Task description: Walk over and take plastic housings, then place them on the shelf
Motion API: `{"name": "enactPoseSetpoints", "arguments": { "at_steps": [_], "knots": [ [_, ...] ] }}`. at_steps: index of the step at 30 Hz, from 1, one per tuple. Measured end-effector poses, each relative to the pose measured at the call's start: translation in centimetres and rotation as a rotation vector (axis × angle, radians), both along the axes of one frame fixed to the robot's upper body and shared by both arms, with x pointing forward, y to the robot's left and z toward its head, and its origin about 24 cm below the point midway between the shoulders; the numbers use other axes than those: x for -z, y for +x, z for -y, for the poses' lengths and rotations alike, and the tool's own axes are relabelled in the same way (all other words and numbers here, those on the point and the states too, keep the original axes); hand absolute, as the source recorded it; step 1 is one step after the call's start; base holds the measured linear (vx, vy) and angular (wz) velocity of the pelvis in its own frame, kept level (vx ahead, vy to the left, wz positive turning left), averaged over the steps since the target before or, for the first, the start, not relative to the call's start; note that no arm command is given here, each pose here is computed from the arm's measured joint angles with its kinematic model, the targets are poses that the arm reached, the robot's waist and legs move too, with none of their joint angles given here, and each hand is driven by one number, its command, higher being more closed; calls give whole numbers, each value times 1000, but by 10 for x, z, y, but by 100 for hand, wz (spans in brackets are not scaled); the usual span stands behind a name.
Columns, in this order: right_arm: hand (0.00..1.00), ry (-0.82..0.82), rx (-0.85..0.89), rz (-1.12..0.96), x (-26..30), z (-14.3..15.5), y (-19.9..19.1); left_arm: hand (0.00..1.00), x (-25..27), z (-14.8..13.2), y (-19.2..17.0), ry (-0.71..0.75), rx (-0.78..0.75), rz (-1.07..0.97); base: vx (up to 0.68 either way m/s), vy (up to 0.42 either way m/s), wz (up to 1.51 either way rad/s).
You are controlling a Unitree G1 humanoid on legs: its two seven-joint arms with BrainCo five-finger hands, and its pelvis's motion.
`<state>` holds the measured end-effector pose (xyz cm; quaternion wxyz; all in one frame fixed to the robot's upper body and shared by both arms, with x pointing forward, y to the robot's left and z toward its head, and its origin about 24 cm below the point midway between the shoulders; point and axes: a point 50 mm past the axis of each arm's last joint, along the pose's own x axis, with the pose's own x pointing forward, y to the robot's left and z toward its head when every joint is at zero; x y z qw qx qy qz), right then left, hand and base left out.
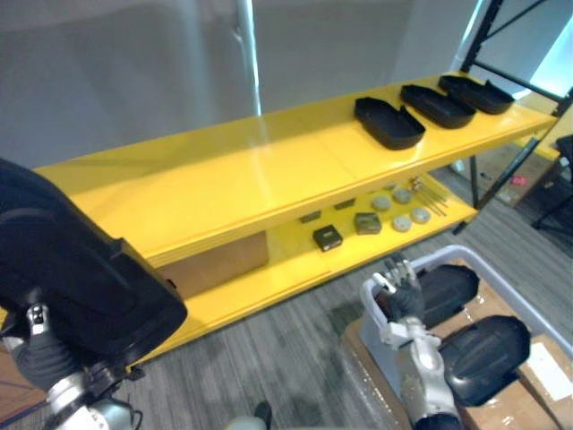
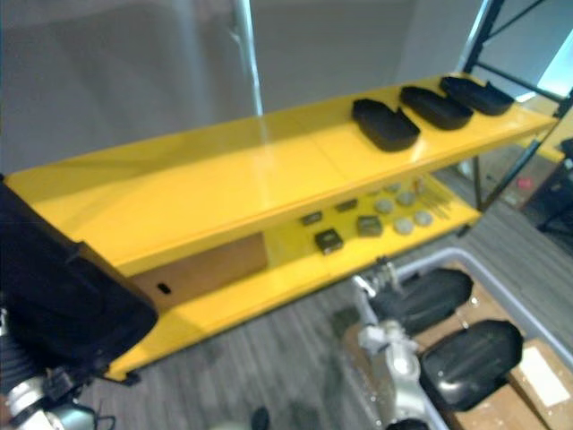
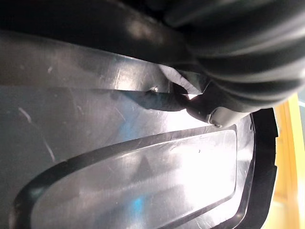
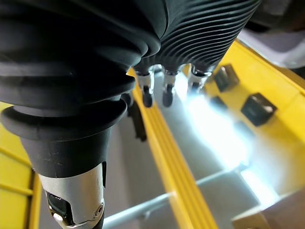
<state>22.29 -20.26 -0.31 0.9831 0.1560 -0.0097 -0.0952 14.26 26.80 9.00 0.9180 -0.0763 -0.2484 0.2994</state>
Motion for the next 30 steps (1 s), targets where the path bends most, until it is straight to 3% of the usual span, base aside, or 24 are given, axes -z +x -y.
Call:
{"name": "enactPoseSetpoints", "arguments": {
  "at_steps": [14,25,28,30],
  "knots": [
    [0,-45,-49,141,-28,7,16,100,-2,14,10,3,69,20,58,-75,24],
    [0,-116,41,177,-35,16,12,100,-11,15,22,34,208,90,3,-2,33],
    [0,-145,66,166,-32,23,5,100,-18,10,26,157,234,47,44,162,37],
    [0,-157,81,202,-41,29,9,100,-14,9,28,127,251,38,88,64,37]
  ]
}}
